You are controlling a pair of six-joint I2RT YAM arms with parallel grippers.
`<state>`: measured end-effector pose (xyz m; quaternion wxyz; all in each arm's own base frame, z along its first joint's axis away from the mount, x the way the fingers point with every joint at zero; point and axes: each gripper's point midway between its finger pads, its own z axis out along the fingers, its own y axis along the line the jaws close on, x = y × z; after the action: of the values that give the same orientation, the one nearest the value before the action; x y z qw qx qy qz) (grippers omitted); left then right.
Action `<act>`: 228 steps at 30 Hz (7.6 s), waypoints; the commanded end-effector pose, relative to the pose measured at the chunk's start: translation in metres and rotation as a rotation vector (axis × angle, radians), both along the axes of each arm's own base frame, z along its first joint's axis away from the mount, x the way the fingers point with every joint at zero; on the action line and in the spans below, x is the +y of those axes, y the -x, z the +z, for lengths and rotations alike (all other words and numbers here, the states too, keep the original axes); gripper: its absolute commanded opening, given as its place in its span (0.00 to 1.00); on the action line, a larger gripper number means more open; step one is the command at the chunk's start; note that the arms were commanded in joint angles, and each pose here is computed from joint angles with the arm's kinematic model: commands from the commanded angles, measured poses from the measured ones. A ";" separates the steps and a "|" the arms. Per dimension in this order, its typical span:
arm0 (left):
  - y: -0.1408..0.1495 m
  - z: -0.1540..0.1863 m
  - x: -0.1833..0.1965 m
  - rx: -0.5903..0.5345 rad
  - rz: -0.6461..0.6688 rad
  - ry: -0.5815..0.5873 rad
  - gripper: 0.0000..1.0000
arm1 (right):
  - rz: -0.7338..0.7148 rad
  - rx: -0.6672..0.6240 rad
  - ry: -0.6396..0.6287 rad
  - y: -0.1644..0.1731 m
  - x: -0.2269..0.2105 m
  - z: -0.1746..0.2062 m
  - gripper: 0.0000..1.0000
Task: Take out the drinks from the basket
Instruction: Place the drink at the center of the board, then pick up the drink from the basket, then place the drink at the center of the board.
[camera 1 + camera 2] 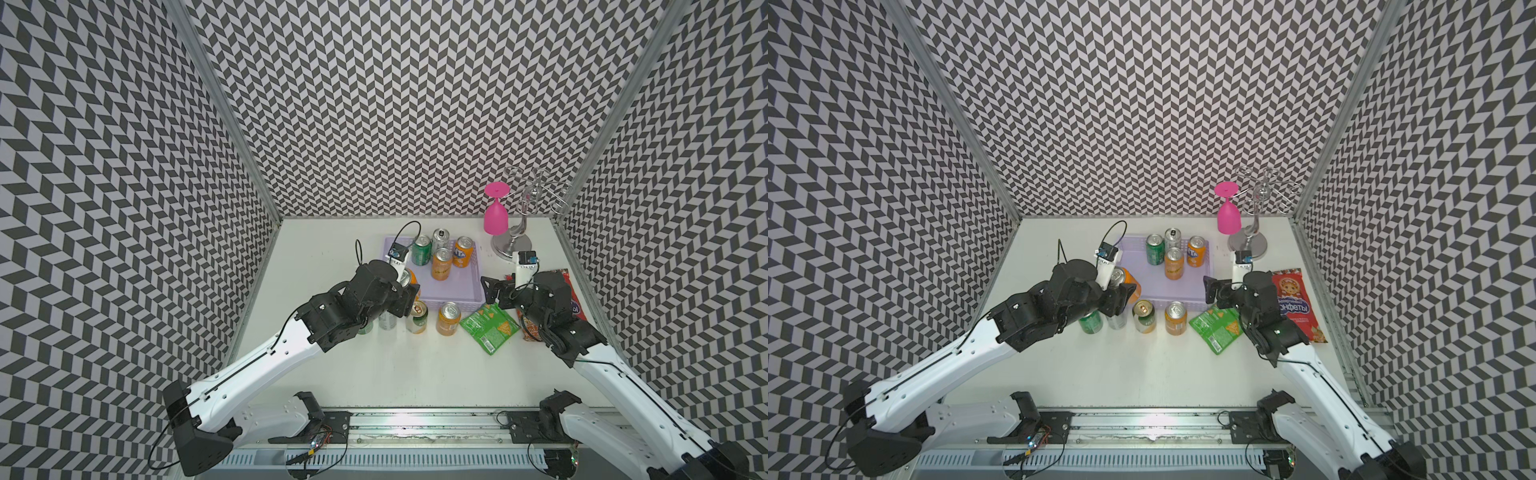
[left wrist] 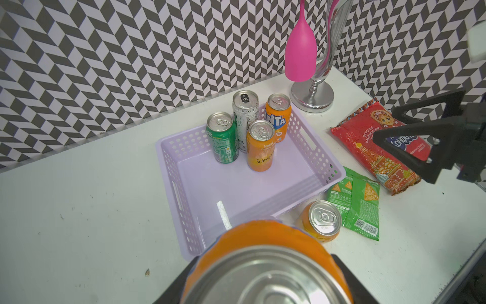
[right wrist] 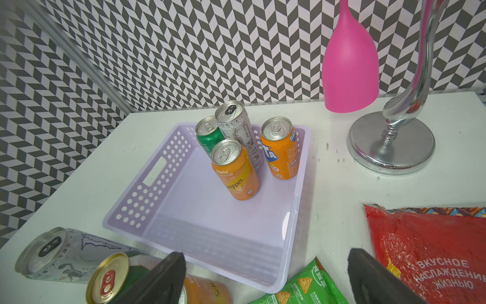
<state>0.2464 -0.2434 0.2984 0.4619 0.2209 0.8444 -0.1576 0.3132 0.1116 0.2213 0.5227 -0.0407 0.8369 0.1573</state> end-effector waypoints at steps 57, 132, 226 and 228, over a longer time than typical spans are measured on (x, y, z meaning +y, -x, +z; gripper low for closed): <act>0.035 -0.203 0.068 0.215 0.355 -0.114 0.74 | 0.027 -0.001 -0.010 -0.011 0.008 -0.007 1.00; -0.076 -0.071 0.094 0.026 0.259 0.143 0.99 | 0.109 0.110 0.194 -0.164 0.133 -0.105 0.63; -0.072 -0.056 0.100 -0.027 0.271 0.169 0.99 | 0.679 0.007 0.157 0.127 0.271 -0.087 0.49; -0.072 -0.056 0.100 -0.028 0.271 0.169 0.99 | 0.675 0.009 0.159 0.127 0.271 -0.090 0.49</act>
<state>0.3172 -0.1449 0.2363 0.4949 0.0694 0.8515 -0.1587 0.1767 0.3630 0.0993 0.3761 -0.3837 0.8155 0.2151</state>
